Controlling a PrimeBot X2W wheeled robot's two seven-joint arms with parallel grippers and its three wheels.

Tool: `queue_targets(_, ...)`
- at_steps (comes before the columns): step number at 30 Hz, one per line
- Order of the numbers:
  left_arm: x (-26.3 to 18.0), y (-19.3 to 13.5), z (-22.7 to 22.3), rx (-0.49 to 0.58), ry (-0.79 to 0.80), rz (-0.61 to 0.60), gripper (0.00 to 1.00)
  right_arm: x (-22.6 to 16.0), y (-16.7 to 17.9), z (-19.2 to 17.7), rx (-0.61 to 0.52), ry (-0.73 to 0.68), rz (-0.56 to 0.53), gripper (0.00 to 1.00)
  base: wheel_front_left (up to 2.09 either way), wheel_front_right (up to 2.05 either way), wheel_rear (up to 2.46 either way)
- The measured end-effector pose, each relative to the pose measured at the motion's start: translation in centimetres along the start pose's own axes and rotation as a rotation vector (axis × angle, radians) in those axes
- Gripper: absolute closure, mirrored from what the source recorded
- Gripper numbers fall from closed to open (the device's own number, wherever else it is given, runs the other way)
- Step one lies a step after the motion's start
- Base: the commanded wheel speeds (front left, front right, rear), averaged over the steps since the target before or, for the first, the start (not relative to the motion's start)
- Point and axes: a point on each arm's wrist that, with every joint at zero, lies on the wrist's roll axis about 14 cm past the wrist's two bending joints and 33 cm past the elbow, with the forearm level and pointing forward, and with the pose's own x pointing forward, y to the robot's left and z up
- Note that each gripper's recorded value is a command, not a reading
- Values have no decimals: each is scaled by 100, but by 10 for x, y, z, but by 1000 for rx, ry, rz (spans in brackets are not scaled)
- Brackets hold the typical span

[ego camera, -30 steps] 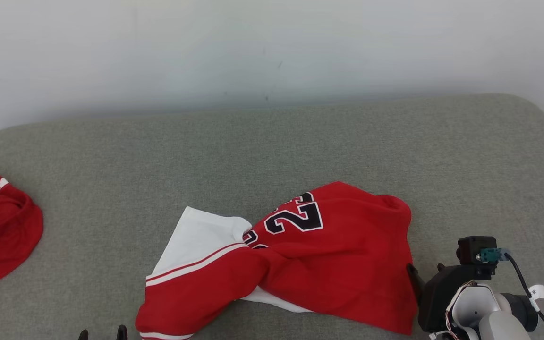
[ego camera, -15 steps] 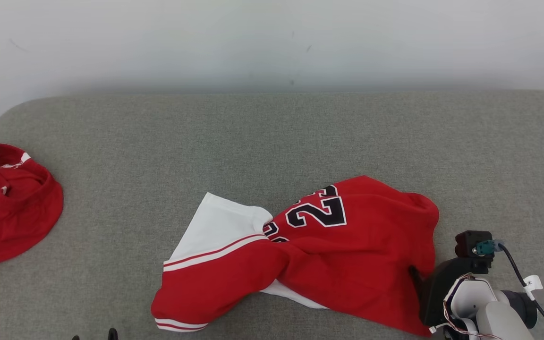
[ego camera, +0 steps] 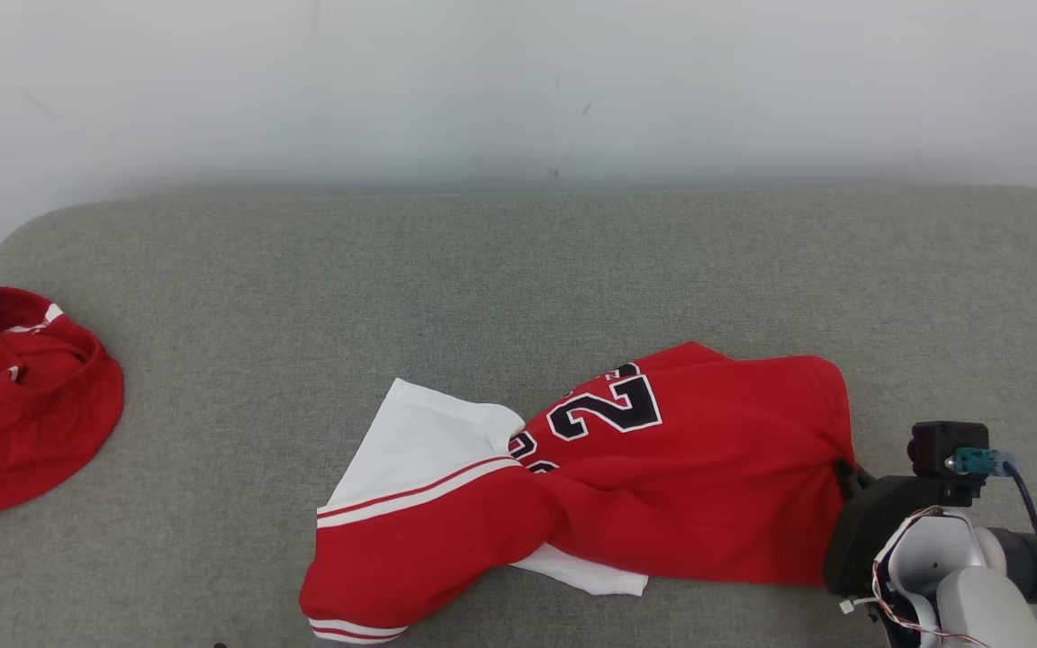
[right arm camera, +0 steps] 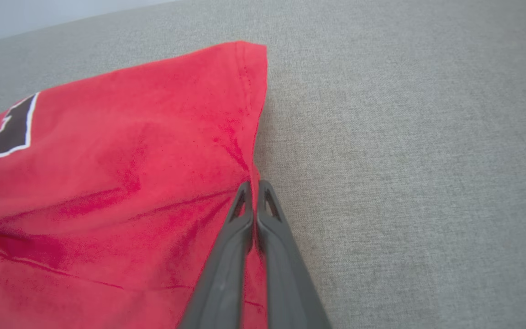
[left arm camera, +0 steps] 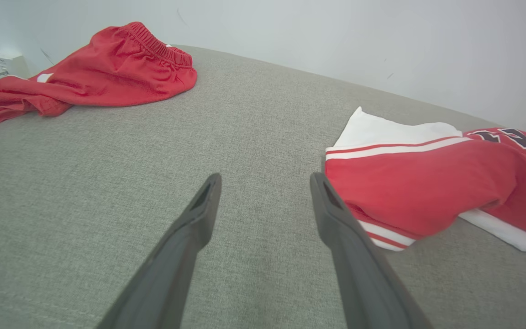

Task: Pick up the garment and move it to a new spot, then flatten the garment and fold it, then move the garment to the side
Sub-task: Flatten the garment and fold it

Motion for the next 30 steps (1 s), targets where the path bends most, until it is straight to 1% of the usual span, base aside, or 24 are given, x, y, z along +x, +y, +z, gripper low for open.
queue_targets(5, 1, -5, 0, -3, -1, -13, 0, -9, -13, 28, 18, -82, -34, 100, 0, 0, 0)
queue_targets(7, 2, -7, -1, -5, 2, -18, 0, -10, -17, 36, 26, -96, -45, 100, 0, 0, 0)
queue_targets(10, 3, -9, -3, -7, 10, -22, 0, -6, -21, 58, 24, -133, -55, 100, 0, 0, 0)
queue_targets(13, 6, -11, -5, -6, 16, -27, 0, 3, -24, 65, 34, -112, -56, 100, 0, 0, 0)
queue_targets(14, 7, -11, -4, -7, 14, -27, 0, 6, -25, 64, 32, -101, -57, 84, 0, 0, 0)
queue_targets(15, 8, -11, -4, -7, 13, -27, 0, 9, -26, 63, 29, -89, -59, 56, 0, 0, 0)
queue_targets(16, 9, -10, -4, -7, 14, -24, 0, 13, -27, 62, 25, -76, -62, 0, 0, 0, 0)
queue_targets(19, 10, -8, -5, -7, 18, -16, 0, 21, -33, 58, -11, -58, -83, 0, 0, 0, 0)
queue_targets(22, 11, -6, -7, -7, 22, -8, 0, 26, -35, 58, -18, -73, -89, 0, 0, 0, 0)
queue_targets(27, 11, -3, -7, -6, 24, 1, 0, 24, -37, 71, -50, -183, -101, 0, 0, 0, 0)
queue_targets(30, 10, -3, -4, -6, 14, -1, 0, 15, -31, 75, -75, -264, -84, 0, 0, 0, 0)
